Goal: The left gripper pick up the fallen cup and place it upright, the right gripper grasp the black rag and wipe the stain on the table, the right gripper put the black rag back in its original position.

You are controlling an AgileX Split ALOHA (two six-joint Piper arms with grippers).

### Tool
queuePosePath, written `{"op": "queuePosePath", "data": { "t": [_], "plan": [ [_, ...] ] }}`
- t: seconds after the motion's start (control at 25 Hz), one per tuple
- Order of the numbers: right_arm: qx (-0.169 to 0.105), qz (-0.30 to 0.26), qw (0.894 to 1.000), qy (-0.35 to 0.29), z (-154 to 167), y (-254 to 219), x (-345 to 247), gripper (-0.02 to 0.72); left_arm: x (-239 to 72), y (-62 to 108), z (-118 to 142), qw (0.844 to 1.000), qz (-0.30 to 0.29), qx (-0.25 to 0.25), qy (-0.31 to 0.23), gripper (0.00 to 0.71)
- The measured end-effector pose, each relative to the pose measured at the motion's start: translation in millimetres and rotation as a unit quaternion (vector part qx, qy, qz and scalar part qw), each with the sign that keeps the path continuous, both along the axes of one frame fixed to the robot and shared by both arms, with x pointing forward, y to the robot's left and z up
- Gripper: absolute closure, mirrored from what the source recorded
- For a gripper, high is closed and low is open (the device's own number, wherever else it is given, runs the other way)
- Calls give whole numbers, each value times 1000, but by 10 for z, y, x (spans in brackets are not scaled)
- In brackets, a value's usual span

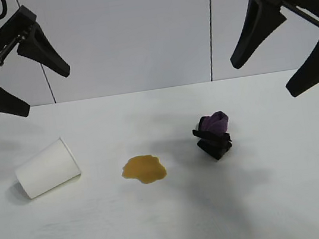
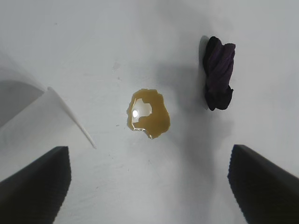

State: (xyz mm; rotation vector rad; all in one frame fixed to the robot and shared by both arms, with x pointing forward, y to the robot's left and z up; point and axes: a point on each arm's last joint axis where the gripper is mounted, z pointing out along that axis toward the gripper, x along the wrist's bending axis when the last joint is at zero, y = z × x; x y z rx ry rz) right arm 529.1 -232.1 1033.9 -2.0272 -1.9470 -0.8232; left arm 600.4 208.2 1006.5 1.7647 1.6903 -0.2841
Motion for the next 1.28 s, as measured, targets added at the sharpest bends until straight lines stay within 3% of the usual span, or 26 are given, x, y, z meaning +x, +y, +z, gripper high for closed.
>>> {"op": "queuePosePath", "data": {
  "t": [1.28],
  "plan": [
    [-1,-3,1000,-7,2,-4,13,144,5,0,2,1000,6,-2,1,50]
  ]
}}
